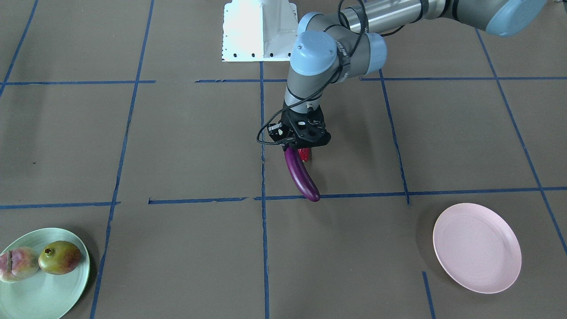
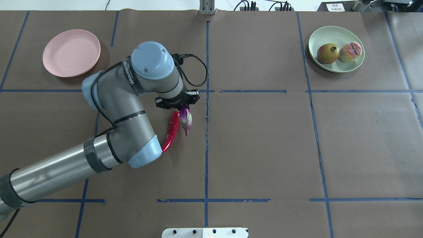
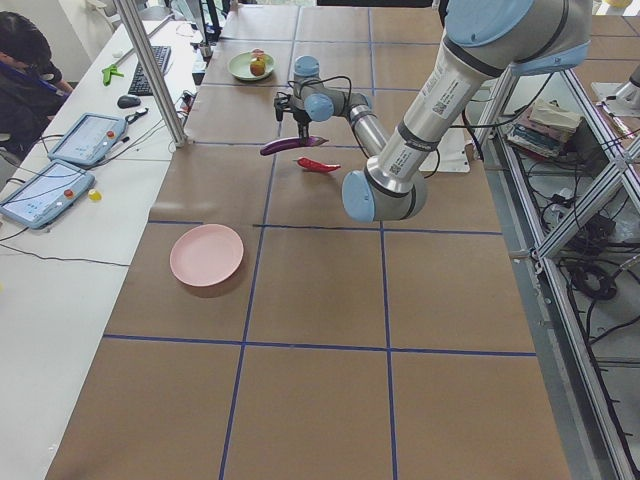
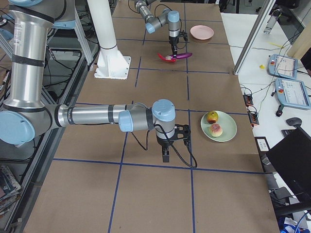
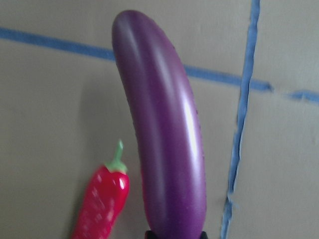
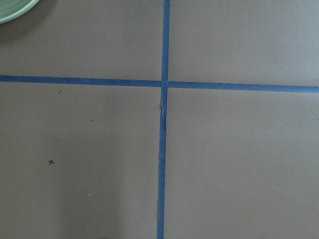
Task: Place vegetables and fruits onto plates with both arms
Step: 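Carry the eggplant to the pink plate and release it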
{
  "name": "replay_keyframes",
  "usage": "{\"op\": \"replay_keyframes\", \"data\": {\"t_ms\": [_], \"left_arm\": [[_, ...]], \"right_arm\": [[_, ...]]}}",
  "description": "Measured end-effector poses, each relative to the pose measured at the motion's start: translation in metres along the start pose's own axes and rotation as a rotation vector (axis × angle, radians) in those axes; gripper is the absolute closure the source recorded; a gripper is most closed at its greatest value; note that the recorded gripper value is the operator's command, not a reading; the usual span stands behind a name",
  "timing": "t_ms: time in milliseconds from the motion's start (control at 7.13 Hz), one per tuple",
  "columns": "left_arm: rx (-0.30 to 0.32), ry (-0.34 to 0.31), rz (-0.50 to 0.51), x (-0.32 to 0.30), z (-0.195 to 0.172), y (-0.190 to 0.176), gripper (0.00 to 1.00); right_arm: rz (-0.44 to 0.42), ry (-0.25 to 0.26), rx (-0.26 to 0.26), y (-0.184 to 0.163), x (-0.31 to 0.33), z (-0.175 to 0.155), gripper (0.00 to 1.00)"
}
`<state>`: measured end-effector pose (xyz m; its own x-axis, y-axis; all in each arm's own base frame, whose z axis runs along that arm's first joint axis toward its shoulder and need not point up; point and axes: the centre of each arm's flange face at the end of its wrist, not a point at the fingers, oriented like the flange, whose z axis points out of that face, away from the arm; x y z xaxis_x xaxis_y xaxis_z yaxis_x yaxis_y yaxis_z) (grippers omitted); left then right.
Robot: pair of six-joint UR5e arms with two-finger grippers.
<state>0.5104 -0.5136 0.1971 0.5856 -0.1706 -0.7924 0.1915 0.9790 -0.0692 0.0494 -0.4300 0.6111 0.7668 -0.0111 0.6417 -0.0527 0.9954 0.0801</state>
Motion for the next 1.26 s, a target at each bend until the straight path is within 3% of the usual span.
{"op": "replay_keyframes", "data": {"t_ms": [280, 421, 701, 841, 982, 1122, 1262], "left_arm": [[0.023, -0.023, 0.089, -0.083, -0.039, -0.097, 1.0], [0.042, -0.066, 0.142, -0.133, -0.049, -0.146, 1.0], [0.031, -0.17, 0.223, -0.231, -0.044, -0.228, 0.99], [0.024, -0.197, 0.251, -0.269, -0.031, -0.252, 0.94], [0.03, -0.203, 0.272, -0.306, -0.008, -0.268, 0.5], [0.035, -0.202, 0.29, -0.336, 0.011, -0.274, 0.01], [0.038, -0.201, 0.311, -0.354, 0.018, -0.275, 0.0]], "right_arm": [[0.0, 0.0, 0.0, 0.0, 0.0, 0.001, 0.0], [0.0, 0.0, 0.0, 0.0, 0.001, 0.001, 0.0], [0.0, -0.002, -0.001, 0.0, 0.0, 0.001, 0.0], [0.0, -0.003, -0.001, 0.0, 0.0, 0.001, 0.0], [0.0, -0.004, -0.001, 0.0, 0.0, 0.001, 0.0], [0.0, -0.004, -0.001, 0.0, 0.0, 0.001, 0.0], [0.001, -0.004, -0.001, 0.0, 0.0, 0.001, 0.0]]}}
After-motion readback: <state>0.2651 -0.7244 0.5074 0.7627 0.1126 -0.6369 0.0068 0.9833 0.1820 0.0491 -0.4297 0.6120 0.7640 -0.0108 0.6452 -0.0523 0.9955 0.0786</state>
